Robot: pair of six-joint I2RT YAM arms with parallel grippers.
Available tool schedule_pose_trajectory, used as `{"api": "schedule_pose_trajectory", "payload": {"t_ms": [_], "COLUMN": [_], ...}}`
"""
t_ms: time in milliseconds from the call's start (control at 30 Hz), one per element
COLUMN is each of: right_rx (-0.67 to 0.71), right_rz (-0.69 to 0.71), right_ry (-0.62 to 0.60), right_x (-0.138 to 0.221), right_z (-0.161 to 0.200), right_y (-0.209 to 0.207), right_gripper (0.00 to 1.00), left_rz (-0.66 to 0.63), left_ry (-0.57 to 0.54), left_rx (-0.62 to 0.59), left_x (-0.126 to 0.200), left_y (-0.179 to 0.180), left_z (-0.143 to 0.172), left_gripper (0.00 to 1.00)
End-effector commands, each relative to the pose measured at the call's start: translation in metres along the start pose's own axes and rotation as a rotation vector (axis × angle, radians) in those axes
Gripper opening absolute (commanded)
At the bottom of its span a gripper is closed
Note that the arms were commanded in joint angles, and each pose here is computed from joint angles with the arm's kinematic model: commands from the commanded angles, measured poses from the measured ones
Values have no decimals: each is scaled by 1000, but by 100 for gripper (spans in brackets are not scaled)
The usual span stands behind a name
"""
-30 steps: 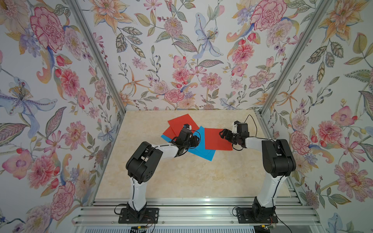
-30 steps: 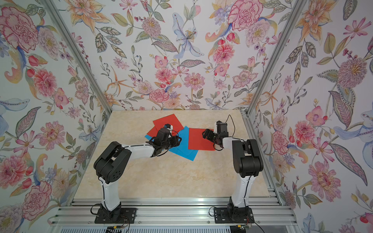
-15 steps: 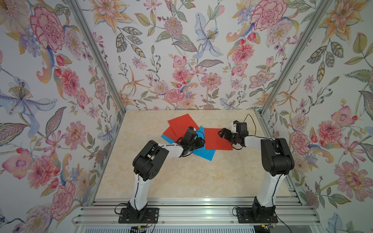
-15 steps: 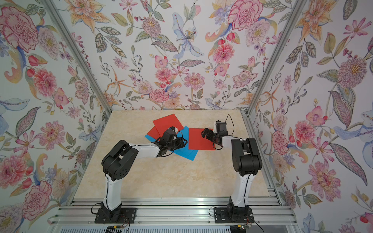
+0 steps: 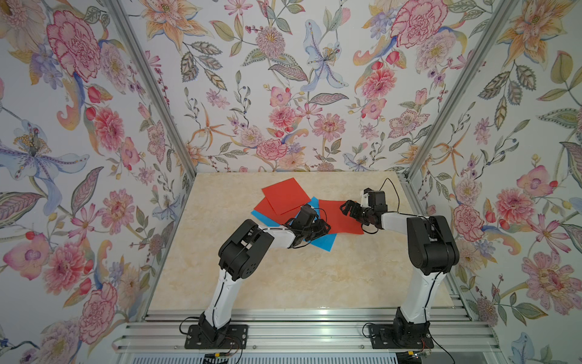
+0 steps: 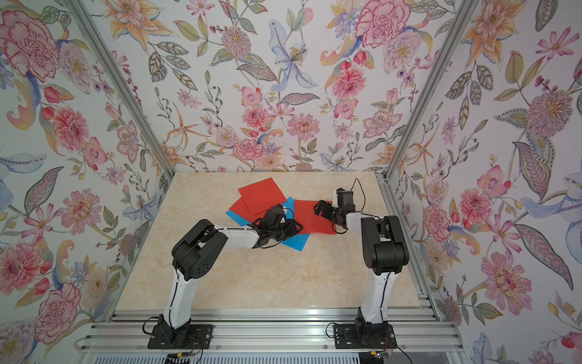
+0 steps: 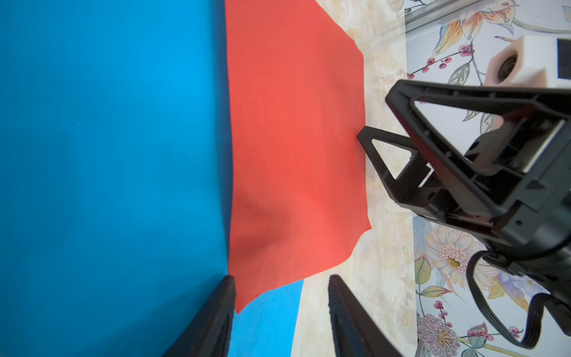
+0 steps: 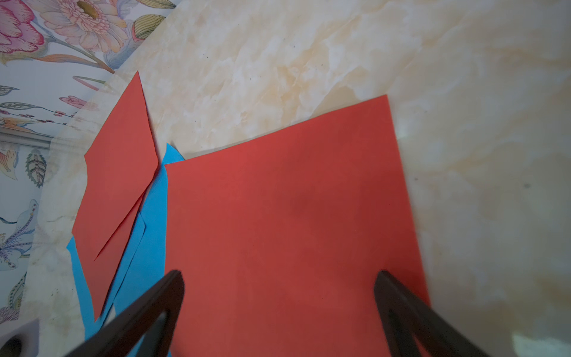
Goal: Sort the scattered colored papers by color
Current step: Pick up the colored paper from the center of the board.
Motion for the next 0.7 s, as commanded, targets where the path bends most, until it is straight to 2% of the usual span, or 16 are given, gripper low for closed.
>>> {"api": "schedule_pose_trajectory", "payload": {"t_ms": [0, 167, 333, 467, 667], "right_rx": [-44, -40, -35, -42, -39], "right_rz": [33, 33, 36, 32, 28], "right_ry": [110, 120, 125, 127, 127], "right_x": [-12, -11, -10, -11, -9], "right_z": [35, 37, 38, 39, 39], "right_y": [-15, -15, -16, -16, -15], "right_gripper": [100, 100, 100, 100, 100], "left_rz": [-61, -95, -278, -291, -315], "left_ry": [51, 42, 56, 72, 96], "left_rx": [48, 86, 2, -10, 33], "left_x": [-15, -7, 10, 1, -14], "left_y": [24, 32, 48, 51, 60], "left_z": [19, 22, 19, 18, 21], "left_gripper": [53, 53, 56, 57, 58]}}
Point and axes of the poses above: each gripper's point midway between its finger pads, its own x axis back along the fingers, its own y axis along the line the jaws close on, z = x × y, the point moved 1 cm from there along x, back along the fingers, and after that the axes turned 2 degrees about x, right-handed, at the moved point
